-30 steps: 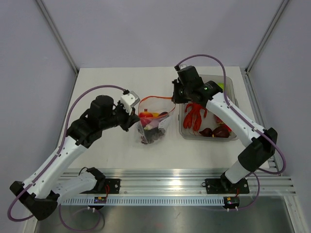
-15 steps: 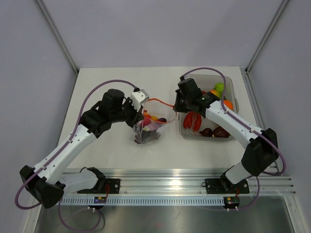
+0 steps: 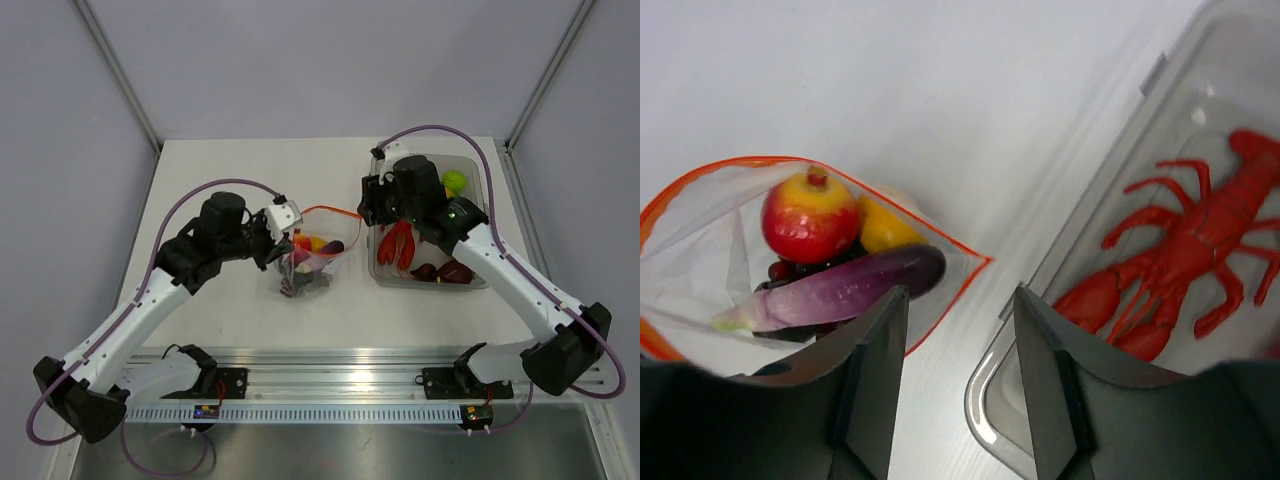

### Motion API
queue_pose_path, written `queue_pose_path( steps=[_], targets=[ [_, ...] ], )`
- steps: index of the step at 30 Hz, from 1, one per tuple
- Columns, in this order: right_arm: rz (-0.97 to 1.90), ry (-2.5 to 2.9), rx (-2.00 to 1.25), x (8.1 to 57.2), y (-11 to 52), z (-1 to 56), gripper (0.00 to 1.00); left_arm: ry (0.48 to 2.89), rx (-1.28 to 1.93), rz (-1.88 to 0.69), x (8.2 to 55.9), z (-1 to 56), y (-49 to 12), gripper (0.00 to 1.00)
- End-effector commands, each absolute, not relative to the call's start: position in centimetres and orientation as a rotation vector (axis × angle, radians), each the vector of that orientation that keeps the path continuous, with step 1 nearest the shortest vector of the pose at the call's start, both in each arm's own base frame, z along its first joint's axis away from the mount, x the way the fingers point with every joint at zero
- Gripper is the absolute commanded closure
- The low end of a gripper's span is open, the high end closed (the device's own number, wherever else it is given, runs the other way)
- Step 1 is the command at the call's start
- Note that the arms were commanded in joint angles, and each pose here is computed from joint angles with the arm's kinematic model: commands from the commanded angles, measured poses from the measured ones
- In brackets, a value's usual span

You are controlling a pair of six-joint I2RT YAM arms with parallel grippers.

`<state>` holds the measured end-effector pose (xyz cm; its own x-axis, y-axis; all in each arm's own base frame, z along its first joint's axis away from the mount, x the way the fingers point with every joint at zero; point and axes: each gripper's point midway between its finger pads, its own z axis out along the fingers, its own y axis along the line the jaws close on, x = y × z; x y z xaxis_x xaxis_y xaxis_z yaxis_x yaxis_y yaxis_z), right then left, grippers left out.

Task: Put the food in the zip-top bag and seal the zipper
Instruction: Adjust the zipper food storage bag at the center of the board.

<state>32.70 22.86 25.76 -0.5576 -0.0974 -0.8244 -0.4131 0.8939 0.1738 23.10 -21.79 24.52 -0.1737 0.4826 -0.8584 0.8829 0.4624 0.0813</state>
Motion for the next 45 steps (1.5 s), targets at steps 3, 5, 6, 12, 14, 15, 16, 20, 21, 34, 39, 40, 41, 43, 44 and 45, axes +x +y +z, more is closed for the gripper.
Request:
queue_pose_path(
  steps=[3,5,6,12,14,15,16,20,21,34,39,40,41,43,44,45],
  targets=[
    [0.504,1.685,-0.889,30.6,25.3,30.3,0.47,1.434,1.275,-0.520,22.4,29.3,-21.9,1.00],
    [0.507,1.552,-0.935,30.4,25.8,31.4,0.47,1.399,1.262,-0.480,22.6,29.7,-21.4,1.00],
    [0.507,1.460,-0.933,30.4,26.1,32.1,0.47,1.385,1.264,-0.459,22.8,29.8,-21.2,1.00],
    [0.599,1.422,-1.066,30.8,29.3,31.3,0.46,1.326,1.294,-0.438,23.0,30.4,-21.2,1.00],
    [0.621,1.404,-1.092,30.7,30.4,31.0,0.45,1.319,1.303,-0.441,23.2,30.5,-21.4,1.00],
    [0.622,1.397,-1.093,31.2,30.9,30.6,0.44,1.317,1.306,-0.443,23.3,30.5,-21.5,1.00],
    [0.643,1.407,-1.101,31.0,31.2,30.2,0.44,1.318,1.312,-0.452,23.3,30.5,-21.6,1.00],
    [0.704,1.409,-1.137,30.6,32.4,29.4,0.41,1.323,1.320,-0.466,23.4,30.3,-21.8,1.00],
    [0.723,1.414,-1.151,30.2,32.6,28.9,0.41,1.327,1.320,-0.468,23.5,30.2,-21.9,1.00],
    [0.742,1.460,-1.160,31.3,33.9,26.7,0.52,1.326,1.330,-0.486,23.9,30.3,-22.3,0.99],
    [0.677,1.495,-1.148,32.8,33.8,25.4,0.61,1.319,1.338,-0.478,23.9,30.3,-22.2,0.98],
    [0.672,1.491,-1.143,32.9,33.7,25.6,0.69,1.319,1.336,-0.475,23.9,30.3,-22.1,0.98],
    [0.668,1.488,-1.138,33.0,33.7,25.8,0.75,1.320,1.339,-0.472,23.9,30.2,-22.0,0.98],
    [0.661,1.481,-1.128,33.0,33.6,26.2,0.95,1.317,1.338,-0.468,24.0,30.3,-22.0,0.96],
    [0.662,1.472,-1.120,33.0,33.5,26.5,1.00,1.317,1.338,-0.471,24.0,30.3,-22.1,0.92],
    [0.662,1.470,-1.109,33.1,33.5,26.7,1.00,1.323,1.336,-0.469,24.1,30.1,-22.0,0.85]
  ],
)
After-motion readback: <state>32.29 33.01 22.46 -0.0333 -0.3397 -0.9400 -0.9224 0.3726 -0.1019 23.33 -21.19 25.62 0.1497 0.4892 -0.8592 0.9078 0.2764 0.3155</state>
